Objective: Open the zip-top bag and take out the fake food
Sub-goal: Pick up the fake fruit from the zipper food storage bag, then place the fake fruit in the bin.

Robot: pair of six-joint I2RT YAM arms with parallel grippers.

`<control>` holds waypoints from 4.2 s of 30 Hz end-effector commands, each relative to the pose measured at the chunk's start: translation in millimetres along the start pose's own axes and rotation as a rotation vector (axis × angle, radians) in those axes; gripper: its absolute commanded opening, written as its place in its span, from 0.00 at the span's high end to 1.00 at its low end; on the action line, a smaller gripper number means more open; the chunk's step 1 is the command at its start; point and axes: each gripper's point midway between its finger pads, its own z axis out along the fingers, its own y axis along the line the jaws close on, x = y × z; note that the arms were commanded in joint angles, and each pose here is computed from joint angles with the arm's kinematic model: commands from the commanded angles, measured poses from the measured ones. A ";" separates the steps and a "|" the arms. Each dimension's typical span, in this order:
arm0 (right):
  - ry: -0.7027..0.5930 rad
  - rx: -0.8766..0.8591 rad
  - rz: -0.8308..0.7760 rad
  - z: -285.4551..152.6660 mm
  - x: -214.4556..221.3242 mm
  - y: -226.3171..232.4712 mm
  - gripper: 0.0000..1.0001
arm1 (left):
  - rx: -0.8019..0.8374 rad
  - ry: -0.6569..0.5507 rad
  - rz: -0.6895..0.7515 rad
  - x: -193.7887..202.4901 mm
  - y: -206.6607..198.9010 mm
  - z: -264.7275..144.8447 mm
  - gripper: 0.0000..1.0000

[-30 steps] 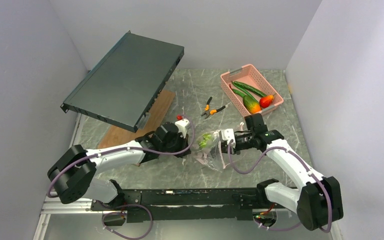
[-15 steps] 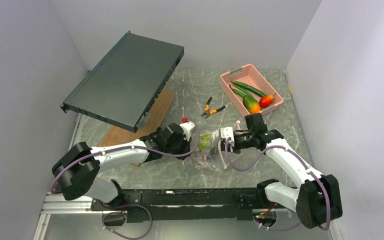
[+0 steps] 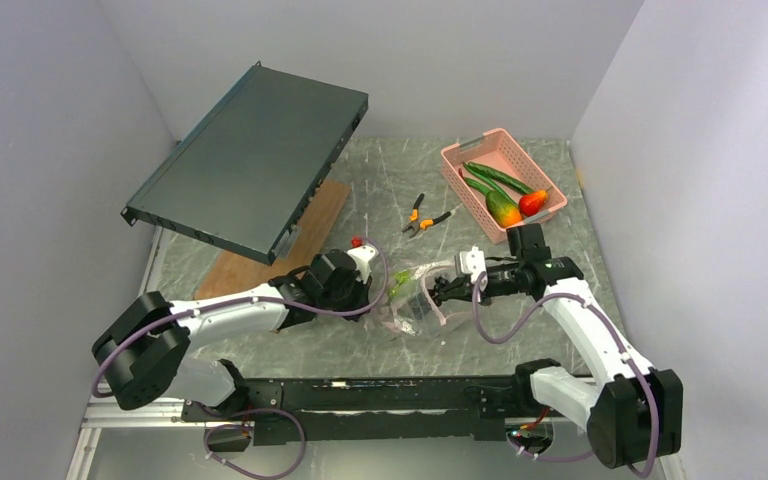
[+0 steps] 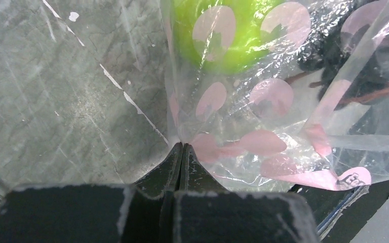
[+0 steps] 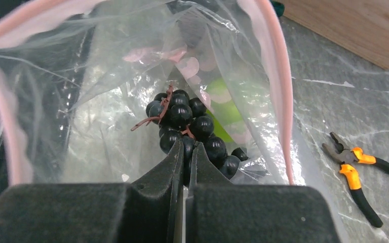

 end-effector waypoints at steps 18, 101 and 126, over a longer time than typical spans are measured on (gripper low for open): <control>-0.129 0.097 -0.030 -33.2 -54.9 -19.0 1.00 | -0.107 0.019 -0.011 7.9 24.8 -13.1 1.00; -0.062 1.115 0.444 -226.0 66.7 -249.7 1.00 | -0.105 -0.075 -0.100 4.3 31.1 -18.6 1.00; 0.047 1.090 0.499 -200.3 103.2 -292.3 0.45 | -0.078 -0.072 -0.102 3.8 26.1 -17.1 1.00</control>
